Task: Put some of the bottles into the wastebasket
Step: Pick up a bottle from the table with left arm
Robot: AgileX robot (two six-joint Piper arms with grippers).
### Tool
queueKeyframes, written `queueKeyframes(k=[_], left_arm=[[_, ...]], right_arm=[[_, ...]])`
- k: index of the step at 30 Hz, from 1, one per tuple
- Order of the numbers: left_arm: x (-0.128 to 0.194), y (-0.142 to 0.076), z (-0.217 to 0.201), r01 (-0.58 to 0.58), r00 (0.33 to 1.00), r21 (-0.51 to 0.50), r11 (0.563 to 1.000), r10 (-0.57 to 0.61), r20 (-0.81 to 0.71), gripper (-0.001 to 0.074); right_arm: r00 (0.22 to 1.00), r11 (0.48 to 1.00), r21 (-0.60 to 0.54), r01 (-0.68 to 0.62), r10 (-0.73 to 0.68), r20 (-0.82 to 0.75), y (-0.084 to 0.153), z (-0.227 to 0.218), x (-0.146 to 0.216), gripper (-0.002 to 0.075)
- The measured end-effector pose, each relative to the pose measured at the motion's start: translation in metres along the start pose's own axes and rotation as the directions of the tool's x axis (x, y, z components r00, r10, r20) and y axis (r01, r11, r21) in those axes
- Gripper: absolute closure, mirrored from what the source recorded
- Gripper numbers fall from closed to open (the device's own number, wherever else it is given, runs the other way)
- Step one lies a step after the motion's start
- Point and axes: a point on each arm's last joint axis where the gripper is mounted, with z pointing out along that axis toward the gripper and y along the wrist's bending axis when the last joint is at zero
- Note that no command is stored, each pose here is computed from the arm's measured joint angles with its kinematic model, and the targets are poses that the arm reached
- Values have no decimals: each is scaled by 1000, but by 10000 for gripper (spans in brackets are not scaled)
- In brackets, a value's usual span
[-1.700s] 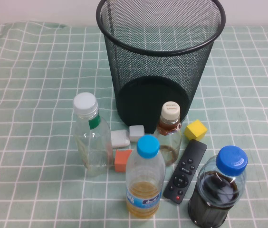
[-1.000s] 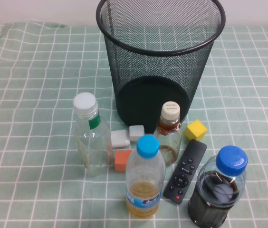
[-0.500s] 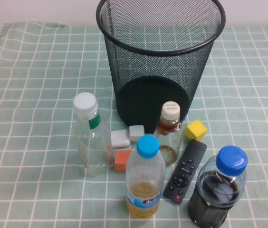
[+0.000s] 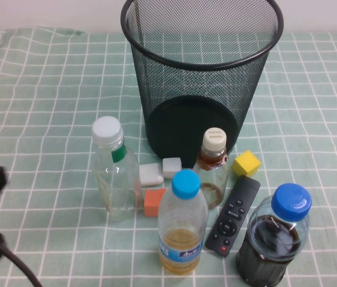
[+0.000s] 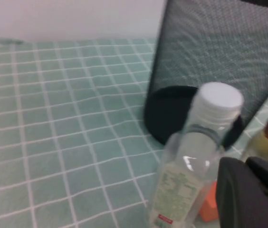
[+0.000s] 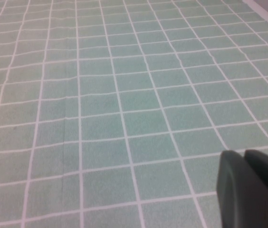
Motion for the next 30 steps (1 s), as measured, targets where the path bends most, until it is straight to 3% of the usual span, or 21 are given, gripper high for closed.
queueKeyframes(k=[3,7,16,19,23,26,30], left_arm=[[-1,-12,12,-106,994,101,989,107,-8,740],[-4,-22,29,-148,989,152,977,145,33,740],[-4,-23,67,-151,985,103,983,141,101,739],[8,-17,69,-182,969,68,981,168,180,739],[31,-17,69,-224,941,97,970,189,280,724],[40,-19,72,-212,945,139,967,166,283,610],[41,-22,81,-170,947,174,970,112,301,310]], right_arm=[[1000,1000,0,0,0,0,0,0,0,733],[1000,1000,0,0,0,0,0,0,0,733],[1000,1000,0,0,0,0,0,0,0,733],[1000,1000,0,0,0,0,0,0,0,733],[1000,1000,0,0,0,0,0,0,0,733],[1000,1000,0,0,0,0,0,0,0,733],[1000,1000,0,0,0,0,0,0,0,733]])
